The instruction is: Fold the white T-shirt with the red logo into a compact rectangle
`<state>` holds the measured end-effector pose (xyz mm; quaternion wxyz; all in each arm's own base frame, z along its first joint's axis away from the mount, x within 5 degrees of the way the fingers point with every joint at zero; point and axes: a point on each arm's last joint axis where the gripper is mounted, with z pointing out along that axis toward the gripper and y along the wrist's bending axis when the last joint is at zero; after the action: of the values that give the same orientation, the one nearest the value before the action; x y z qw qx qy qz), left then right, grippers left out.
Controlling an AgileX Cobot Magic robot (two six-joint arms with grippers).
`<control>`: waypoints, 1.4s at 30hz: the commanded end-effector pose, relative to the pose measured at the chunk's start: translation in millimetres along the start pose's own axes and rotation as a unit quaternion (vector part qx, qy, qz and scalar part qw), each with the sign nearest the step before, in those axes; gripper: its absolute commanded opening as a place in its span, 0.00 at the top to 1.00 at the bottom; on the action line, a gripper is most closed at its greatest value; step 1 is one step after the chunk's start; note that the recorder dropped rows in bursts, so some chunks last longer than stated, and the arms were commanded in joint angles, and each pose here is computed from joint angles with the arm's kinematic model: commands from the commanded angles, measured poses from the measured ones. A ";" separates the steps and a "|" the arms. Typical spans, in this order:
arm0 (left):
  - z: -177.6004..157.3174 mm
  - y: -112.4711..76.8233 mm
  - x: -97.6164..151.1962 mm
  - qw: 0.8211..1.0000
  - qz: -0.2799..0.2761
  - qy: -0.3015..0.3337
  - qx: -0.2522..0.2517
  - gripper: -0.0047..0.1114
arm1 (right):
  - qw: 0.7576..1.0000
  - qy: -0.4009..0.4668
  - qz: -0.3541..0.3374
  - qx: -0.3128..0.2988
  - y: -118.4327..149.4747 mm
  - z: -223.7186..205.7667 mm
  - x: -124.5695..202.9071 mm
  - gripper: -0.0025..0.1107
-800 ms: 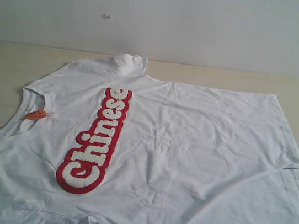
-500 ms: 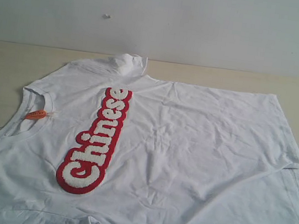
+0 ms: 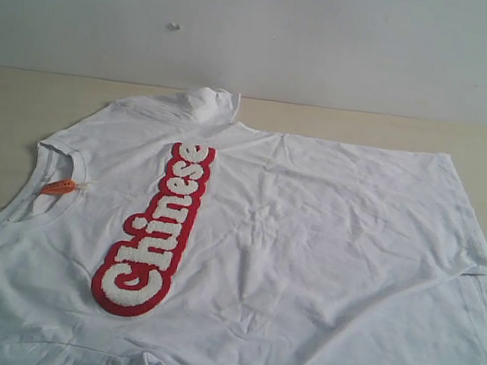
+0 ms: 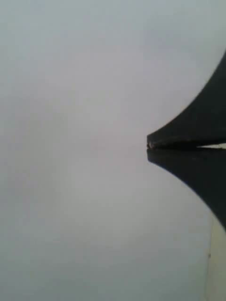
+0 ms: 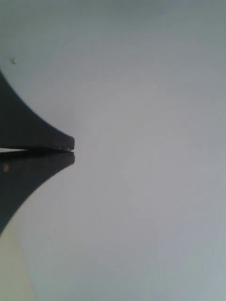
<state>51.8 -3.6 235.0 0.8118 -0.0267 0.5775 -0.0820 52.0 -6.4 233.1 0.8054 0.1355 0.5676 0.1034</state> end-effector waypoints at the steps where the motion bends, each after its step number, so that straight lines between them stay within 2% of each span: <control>1: -0.5 -1.5 -6.0 0.987 -0.156 -0.028 0.012 0.96 | 0.999 -0.028 0.036 -0.011 4.3 0.4 -12.1 0.98; 4: -0.1 -6.2 -8.5 0.985 -0.168 -0.021 0.035 0.96 | 0.998 -0.034 0.041 -0.020 12.5 2.0 -31.1 0.98; 8: 10.0 -19.7 -35.7 0.982 -0.168 -0.004 0.085 0.96 | 1.000 -0.016 0.014 -0.019 24.4 4.6 -59.7 0.98; 13: 38.9 -39.9 -74.6 0.975 -0.155 0.039 0.157 0.96 | 0.999 0.038 0.010 0.000 36.1 19.6 -89.4 0.98; 16: 60.5 -48.6 -90.7 0.970 -0.140 0.064 0.189 0.96 | 0.996 0.073 -0.049 0.007 45.3 29.8 -112.3 0.98; 19: 85.6 -48.9 -99.4 0.971 -0.133 0.082 0.181 0.96 | 0.984 0.140 -0.107 -0.005 56.0 44.2 -128.4 0.98; 22: 108.5 -53.0 -100.7 0.969 -0.077 0.119 0.201 0.96 | 0.964 0.216 -0.145 -0.047 68.3 64.0 -133.5 0.98; 26: 134.9 -58.9 -85.1 0.942 -0.019 0.226 0.247 0.96 | 0.934 0.297 -0.179 -0.091 77.3 92.8 -132.5 0.98; 29: 154.3 -58.7 -70.0 0.928 -0.036 0.269 0.255 0.96 | 0.914 0.345 -0.193 -0.088 73.7 119.5 -122.1 0.97; 34: 183.4 -56.5 -30.9 0.898 -0.042 0.339 0.279 0.96 | 0.873 0.447 -0.180 -0.080 62.3 165.0 -85.8 0.84; 36: 195.7 -52.1 -15.6 0.893 -0.050 0.362 0.263 0.96 | 0.852 0.488 -0.171 -0.078 56.9 182.6 -68.4 0.79; 39: 218.0 -35.5 12.4 0.900 -0.059 0.394 0.177 0.96 | 0.824 0.540 -0.157 -0.071 47.3 209.7 -39.5 0.71; 42: 233.7 -20.8 40.1 0.900 0.022 0.410 0.146 0.91 | 0.800 0.568 -0.175 -0.084 39.3 230.9 -16.5 0.64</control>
<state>261.9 -52.1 293.5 0.4978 0.1408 0.8265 -0.2219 243.3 3.7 344.2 0.3718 -0.0901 0.9209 0.0754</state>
